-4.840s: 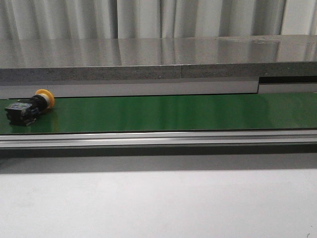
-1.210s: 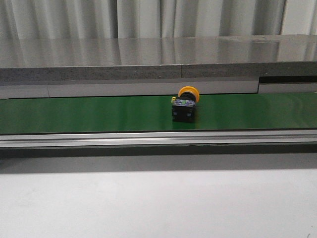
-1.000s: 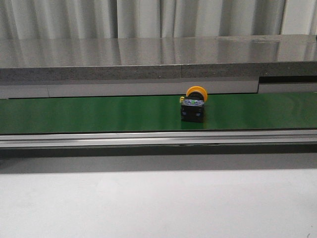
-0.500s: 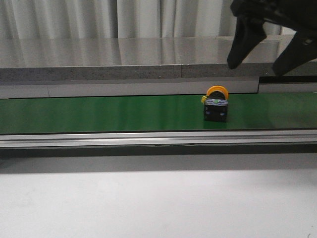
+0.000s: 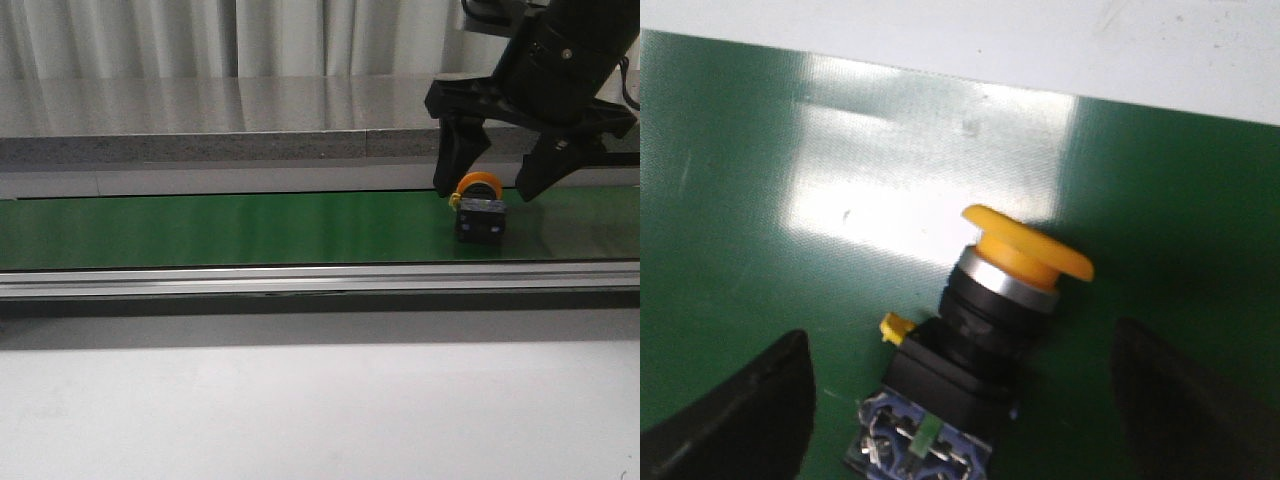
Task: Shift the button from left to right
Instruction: 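Lower the right gripper over the button and close on its body, then lift the button with the right gripper and lower it into the green tray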
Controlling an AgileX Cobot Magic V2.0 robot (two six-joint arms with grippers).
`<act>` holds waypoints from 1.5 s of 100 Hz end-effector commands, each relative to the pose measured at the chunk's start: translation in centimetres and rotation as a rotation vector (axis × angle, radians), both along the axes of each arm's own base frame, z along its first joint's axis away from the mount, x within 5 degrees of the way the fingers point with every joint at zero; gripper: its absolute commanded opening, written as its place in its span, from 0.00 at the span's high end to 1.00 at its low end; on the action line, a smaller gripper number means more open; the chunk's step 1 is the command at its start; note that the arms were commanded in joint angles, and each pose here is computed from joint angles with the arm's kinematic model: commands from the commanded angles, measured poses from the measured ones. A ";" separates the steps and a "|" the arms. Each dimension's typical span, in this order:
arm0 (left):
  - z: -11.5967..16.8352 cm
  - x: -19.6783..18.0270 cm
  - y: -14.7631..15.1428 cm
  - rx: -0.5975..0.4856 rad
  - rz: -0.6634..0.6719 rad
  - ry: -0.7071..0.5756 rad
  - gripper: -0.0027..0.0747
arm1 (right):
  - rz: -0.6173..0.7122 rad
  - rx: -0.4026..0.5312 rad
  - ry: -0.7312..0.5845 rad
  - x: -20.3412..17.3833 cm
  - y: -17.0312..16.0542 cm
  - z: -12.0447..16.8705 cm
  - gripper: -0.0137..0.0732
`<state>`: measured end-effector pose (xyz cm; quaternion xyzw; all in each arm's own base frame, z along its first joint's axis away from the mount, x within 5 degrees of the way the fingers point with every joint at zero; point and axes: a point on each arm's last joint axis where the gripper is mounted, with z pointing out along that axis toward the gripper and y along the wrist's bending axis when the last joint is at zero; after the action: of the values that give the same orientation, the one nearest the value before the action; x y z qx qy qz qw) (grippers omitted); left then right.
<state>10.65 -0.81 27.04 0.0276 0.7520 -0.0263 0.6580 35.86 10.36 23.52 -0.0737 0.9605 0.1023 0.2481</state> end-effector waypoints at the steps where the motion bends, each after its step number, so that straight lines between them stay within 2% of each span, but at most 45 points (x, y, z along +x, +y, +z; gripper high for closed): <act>1: 1.7 0.1 0.0 -0.009 0.002 -0.108 0.99 | 0.010 0.000 -0.087 0.3 -0.1 2.2 0.16; 8: 1.7 0.1 0.0 -0.009 0.002 -0.108 0.99 | 0.013 -0.007 -0.067 0.3 -0.1 1.8 0.23; 23: 1.7 0.1 0.0 -0.009 0.002 -0.108 0.99 | 0.018 -0.014 -0.038 0.1 -0.1 1.6 0.47; 30: 1.7 0.1 0.0 -0.009 0.002 -0.108 0.99 | 0.020 -0.015 -0.028 0.1 -0.1 1.6 0.53; 57: 1.7 0.1 0.0 -0.009 0.002 -0.108 0.99 | 0.035 -0.043 -0.006 -0.4 -0.4 1.9 0.55; 79: 1.7 0.1 0.0 -0.009 0.002 -0.108 0.99 | 0.033 -0.116 -0.072 -0.1 -2.1 6.1 0.55; 94: 1.7 0.1 0.0 -0.009 0.002 -0.108 0.99 | -0.042 -0.176 -0.119 0.6 -5.6 9.3 0.55; 113: 1.7 0.1 0.0 -0.009 0.002 -0.108 0.99 | -0.187 -0.241 -0.167 1.3 -11.8 10.6 0.55; 134: 1.7 0.1 0.0 -0.009 0.002 -0.108 0.99 | -0.287 -0.309 -0.158 1.4 -18.7 9.6 0.55; 150: 1.7 0.1 0.0 -0.009 0.002 -0.108 0.99 | -0.356 -0.329 -0.090 1.4 -23.1 7.3 0.55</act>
<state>10.65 -0.81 27.04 0.0276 0.7520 -0.0263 0.6580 37.43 -10.66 28.95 0.0453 0.9645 -0.0789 0.2480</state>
